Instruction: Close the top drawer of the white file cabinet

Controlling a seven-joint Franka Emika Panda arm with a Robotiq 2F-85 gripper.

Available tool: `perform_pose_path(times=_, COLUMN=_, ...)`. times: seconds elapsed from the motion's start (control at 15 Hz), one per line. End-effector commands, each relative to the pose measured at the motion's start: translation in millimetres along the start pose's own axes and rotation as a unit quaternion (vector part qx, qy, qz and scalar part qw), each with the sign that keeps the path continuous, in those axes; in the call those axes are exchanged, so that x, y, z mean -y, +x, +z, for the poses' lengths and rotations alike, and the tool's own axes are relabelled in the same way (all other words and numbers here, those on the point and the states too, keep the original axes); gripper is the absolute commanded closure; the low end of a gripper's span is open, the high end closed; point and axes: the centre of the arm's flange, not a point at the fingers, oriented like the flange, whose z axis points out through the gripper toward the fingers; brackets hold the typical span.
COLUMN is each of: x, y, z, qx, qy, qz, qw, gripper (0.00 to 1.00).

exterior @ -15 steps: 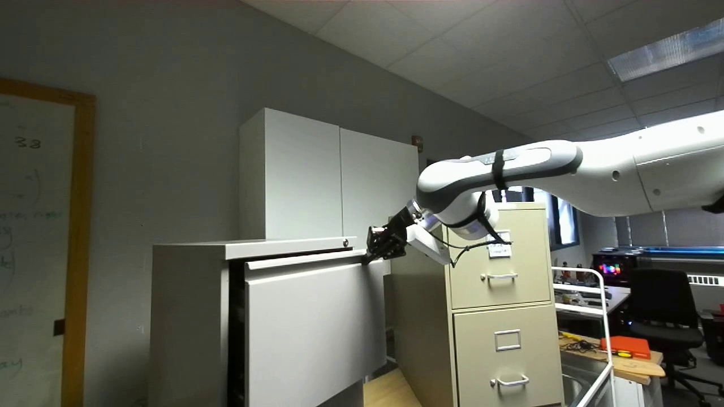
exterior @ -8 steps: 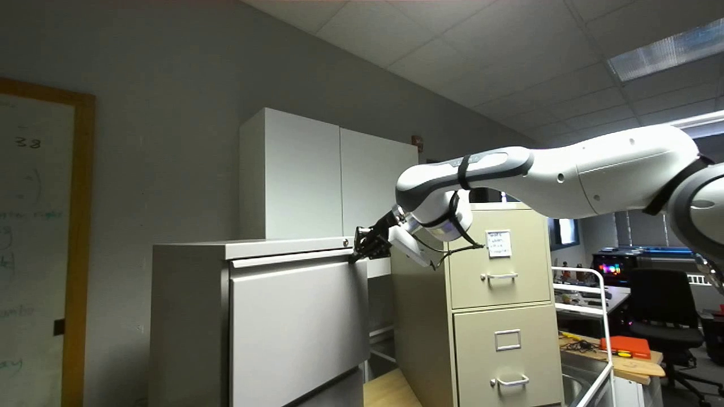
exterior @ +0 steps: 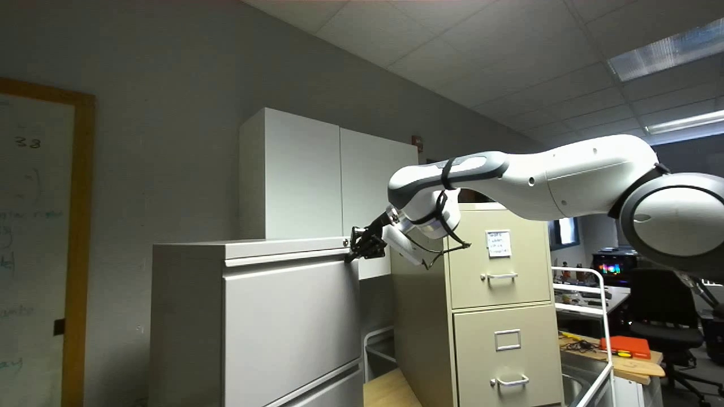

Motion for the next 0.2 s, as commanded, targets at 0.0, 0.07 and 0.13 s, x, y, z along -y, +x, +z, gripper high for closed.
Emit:
perform_pose_path(times=0.0, x=-4.3, y=21.3, z=16.6, qx=0.013, qy=0.005, qz=-0.003, qw=0.9999, gripper=0.97)
perform_pose_path(times=0.07, x=-4.1, y=21.2, z=14.7, qx=0.019, qy=0.006, qz=-0.002, qw=0.9998, gripper=0.73)
perform_pose_path(times=0.13, x=-5.1, y=20.9, z=13.8, qx=0.021, qy=0.005, qz=-0.003, qw=0.9998, gripper=0.72)
